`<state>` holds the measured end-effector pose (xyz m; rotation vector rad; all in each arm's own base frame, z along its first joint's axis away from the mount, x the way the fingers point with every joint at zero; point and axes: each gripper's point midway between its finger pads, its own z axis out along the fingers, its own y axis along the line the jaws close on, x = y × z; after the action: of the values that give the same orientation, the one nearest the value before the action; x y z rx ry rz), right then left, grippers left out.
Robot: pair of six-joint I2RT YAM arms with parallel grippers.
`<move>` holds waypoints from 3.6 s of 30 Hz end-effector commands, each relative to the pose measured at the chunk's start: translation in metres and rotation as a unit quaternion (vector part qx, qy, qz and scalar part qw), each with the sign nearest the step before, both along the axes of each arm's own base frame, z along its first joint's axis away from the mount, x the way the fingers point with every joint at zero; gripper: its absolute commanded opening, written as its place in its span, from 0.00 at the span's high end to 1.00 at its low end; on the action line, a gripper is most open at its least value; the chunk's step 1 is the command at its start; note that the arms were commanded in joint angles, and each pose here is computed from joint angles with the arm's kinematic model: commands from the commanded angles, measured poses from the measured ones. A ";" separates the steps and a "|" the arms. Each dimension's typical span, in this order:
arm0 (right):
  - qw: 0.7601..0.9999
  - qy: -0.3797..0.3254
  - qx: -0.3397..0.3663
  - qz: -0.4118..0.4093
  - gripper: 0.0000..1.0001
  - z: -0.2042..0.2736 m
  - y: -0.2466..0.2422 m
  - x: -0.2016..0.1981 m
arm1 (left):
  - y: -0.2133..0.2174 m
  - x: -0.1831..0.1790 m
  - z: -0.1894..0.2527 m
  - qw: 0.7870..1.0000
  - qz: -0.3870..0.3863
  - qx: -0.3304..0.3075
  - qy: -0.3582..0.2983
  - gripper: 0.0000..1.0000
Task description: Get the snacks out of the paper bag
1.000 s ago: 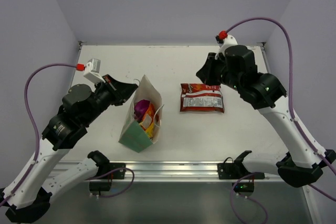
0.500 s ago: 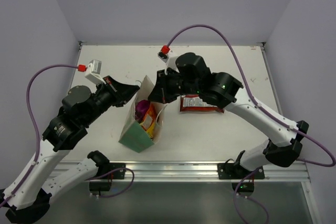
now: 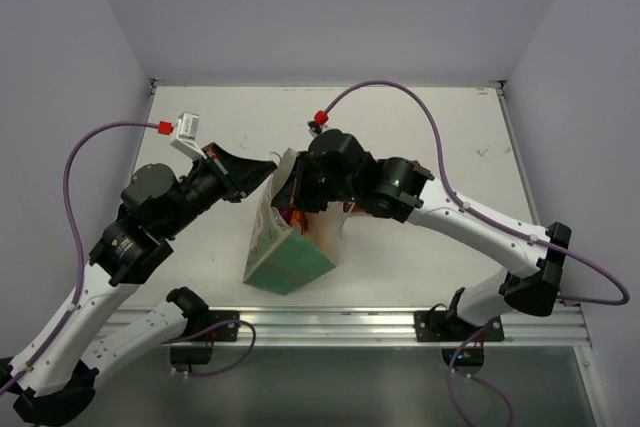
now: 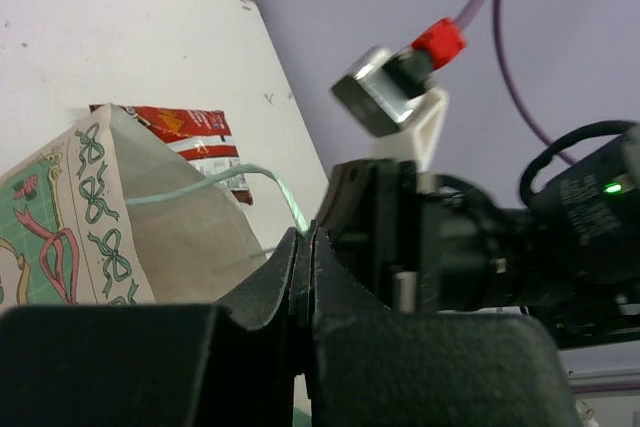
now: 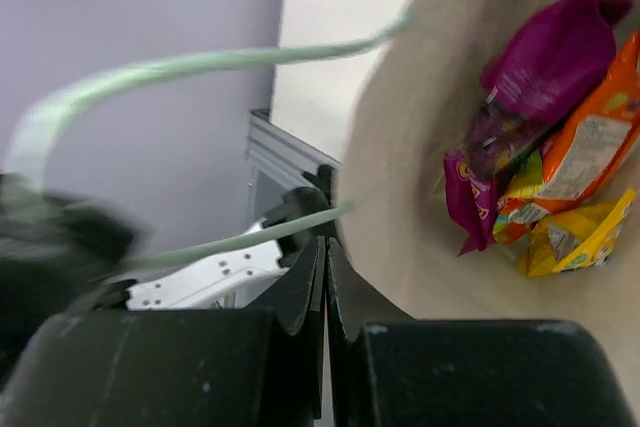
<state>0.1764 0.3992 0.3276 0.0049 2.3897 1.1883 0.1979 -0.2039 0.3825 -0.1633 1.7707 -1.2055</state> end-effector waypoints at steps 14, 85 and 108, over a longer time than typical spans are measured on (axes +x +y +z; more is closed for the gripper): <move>0.995 -0.064 -0.062 -0.054 1.00 -0.029 -0.032 0.014 | 0.000 -0.019 0.044 0.995 -0.031 -0.068 -0.070 1.00; 0.897 -0.150 -0.331 0.251 1.00 -0.126 -0.062 0.032 | 0.010 -0.027 -0.007 0.999 -0.018 -0.048 -0.015 1.00; 0.895 -0.123 -0.319 0.287 0.86 -0.133 -0.058 0.018 | 0.014 -0.033 -0.011 0.999 -0.018 -0.044 0.002 1.00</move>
<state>0.1972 0.3399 0.1862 -1.0198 2.5113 0.4613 0.1695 -0.1865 0.3516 -0.2235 1.7761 -1.2689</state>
